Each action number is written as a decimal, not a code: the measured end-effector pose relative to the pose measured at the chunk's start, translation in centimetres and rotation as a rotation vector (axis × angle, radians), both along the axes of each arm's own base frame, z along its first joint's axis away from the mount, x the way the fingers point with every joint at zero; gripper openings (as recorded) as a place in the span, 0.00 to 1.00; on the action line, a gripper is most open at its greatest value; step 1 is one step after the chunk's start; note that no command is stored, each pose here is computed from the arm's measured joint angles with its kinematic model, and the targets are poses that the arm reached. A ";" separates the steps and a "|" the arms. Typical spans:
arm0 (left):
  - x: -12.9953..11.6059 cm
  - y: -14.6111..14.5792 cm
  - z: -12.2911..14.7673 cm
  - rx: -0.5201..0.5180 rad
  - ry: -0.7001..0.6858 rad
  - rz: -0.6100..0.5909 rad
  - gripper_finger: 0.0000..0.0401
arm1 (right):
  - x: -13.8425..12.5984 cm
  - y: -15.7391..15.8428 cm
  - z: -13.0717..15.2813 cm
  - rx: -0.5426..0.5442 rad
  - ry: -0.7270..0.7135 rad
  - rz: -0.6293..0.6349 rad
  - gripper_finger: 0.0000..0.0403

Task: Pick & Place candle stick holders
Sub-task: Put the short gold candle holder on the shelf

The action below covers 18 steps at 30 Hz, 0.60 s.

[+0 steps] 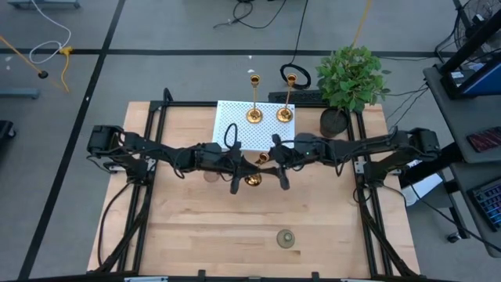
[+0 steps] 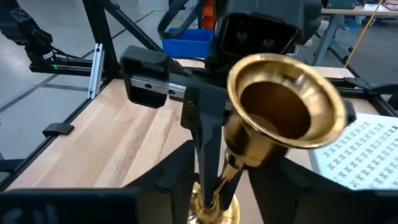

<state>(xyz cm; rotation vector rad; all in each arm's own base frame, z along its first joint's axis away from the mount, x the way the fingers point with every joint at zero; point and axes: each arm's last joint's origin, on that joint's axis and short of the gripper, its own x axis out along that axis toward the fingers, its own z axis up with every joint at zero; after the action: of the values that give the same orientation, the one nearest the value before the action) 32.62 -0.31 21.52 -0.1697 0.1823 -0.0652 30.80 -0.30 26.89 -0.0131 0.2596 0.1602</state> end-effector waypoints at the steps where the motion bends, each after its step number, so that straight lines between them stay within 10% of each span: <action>1: 0.0 0.0 0.1 0.000 -0.002 -0.002 0.04 | -0.2 0.0 0.3 0.000 -0.003 0.000 0.37; 18: -3.9 -0.7 6.0 0.102 -0.110 0.017 0.04 | -3.5 0.9 2.0 0.003 0.087 0.028 0.49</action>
<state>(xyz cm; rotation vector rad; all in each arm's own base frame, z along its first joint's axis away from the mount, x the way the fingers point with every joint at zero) 28.73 -1.03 27.50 -0.0651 0.0742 -0.0485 27.30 0.55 28.91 -0.0073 0.3463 0.1896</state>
